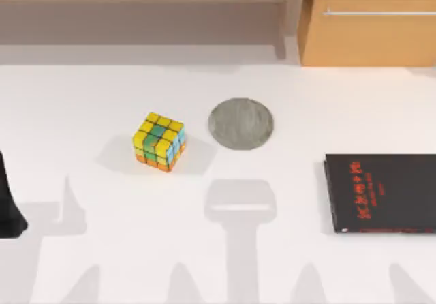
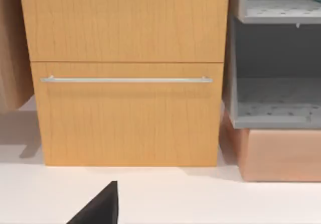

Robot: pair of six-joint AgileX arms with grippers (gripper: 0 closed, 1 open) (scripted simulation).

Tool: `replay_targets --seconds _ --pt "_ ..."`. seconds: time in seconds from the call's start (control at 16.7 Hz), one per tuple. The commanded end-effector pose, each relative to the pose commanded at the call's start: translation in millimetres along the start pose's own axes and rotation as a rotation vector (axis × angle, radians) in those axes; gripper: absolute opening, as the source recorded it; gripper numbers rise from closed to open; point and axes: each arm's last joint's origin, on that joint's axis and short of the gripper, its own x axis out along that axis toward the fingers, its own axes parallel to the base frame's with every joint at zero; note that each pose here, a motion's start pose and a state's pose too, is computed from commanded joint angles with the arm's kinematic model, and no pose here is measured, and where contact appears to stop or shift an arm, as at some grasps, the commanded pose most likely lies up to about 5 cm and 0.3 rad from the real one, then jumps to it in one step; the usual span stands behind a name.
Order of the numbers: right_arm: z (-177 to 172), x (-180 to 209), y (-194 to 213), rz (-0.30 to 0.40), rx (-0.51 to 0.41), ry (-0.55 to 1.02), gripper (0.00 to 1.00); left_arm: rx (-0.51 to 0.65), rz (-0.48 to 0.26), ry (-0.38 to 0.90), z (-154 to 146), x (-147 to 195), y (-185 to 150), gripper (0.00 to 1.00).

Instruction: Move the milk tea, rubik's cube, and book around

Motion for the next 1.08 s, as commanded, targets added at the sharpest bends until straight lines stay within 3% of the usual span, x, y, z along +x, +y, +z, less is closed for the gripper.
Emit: replay_targets --seconds 0.24,0.6,0.84,1.08 --pt "0.0 0.0 0.0 0.0 0.0 0.0 1.0 -0.003 0.003 -0.02 9.8 0.3 -0.4 1.0" --pt "0.0 0.0 0.0 0.0 0.0 0.0 1.0 -0.019 -0.001 -0.1 82.0 23.2 -7.3 1.0" --pt "0.0 0.0 0.0 0.0 0.0 0.0 1.0 -0.016 -0.009 -0.042 115.6 87.1 -24.1 1.0" --pt "0.0 0.0 0.0 0.0 0.0 0.0 1.0 0.009 -0.016 0.062 102.8 175.3 -56.0 1.0"
